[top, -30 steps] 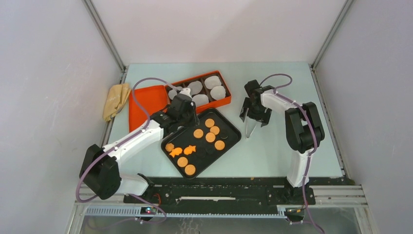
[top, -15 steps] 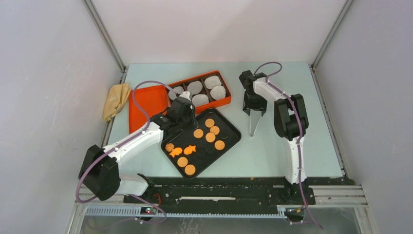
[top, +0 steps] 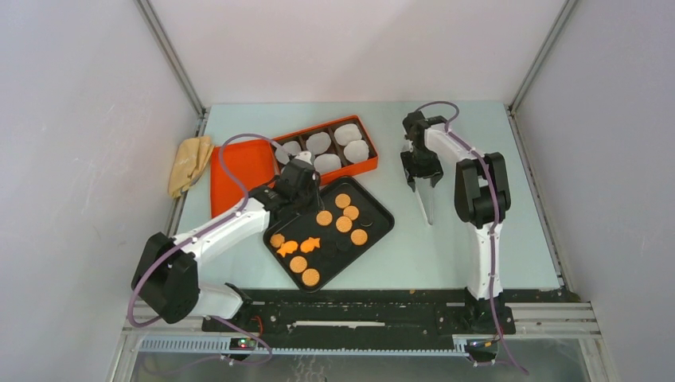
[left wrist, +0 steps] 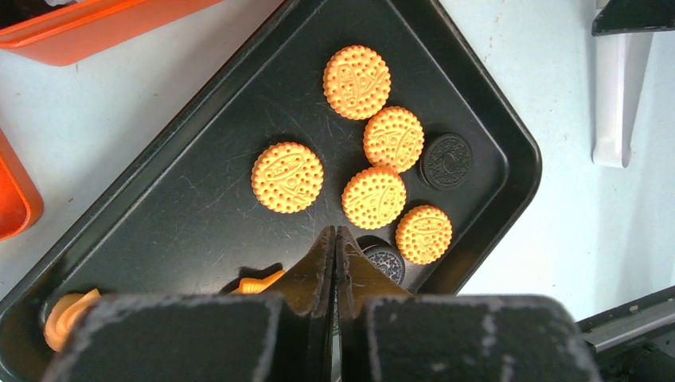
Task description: Pack the cookies
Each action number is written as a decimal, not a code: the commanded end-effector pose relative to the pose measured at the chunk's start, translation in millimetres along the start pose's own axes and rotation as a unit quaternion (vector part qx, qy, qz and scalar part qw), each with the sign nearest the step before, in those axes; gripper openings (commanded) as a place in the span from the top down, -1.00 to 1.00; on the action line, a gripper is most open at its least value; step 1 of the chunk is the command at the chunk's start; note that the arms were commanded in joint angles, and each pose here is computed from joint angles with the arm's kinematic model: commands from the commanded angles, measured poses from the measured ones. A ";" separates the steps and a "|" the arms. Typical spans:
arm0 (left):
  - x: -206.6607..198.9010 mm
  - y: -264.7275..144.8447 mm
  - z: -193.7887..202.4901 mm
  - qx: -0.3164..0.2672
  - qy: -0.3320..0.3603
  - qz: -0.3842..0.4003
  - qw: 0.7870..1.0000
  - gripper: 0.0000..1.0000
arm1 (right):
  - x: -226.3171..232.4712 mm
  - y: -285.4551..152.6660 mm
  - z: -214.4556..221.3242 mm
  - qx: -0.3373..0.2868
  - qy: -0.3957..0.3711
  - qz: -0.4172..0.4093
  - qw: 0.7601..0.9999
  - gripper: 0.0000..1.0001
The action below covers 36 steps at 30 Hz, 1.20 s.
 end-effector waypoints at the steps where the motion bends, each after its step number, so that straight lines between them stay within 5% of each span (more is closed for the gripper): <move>1: -2.5 0.1 -2.4 -0.001 -0.013 -0.004 1.000 0.93 | 8.6 -2.3 4.2 -0.001 -0.062 -0.090 0.994 -0.35; 8: -7.1 -0.1 -3.2 0.007 -0.009 -0.003 1.000 0.93 | 20.0 9.6 23.1 0.031 0.044 -0.129 0.990 -0.48; 20: -21.1 1.1 -5.6 0.008 0.003 0.009 1.000 0.93 | 29.5 7.7 71.7 0.032 0.069 -0.042 0.996 -0.56; 23: -24.7 0.0 -7.9 0.005 0.007 0.013 1.000 0.93 | 29.3 14.4 72.2 0.039 0.077 -0.023 0.996 -0.44; 28: -31.9 -5.6 -24.1 -0.016 0.021 0.018 1.000 0.92 | 26.7 8.5 68.0 0.003 0.085 -0.013 0.996 0.11; 36: -65.1 -9.7 -93.5 -0.086 0.059 0.039 0.994 0.92 | 25.0 -65.1 58.5 -0.116 0.060 -0.046 0.990 0.24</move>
Point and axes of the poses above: each gripper's point midway between its finger pads, its own y axis out along the fingers, its own x axis along the line the jaws close on, z = x × y, the point moved 6 cm from there along -y, back along the fingers, and after that the axes turned 7 degrees about y, right-handed, at the moved point
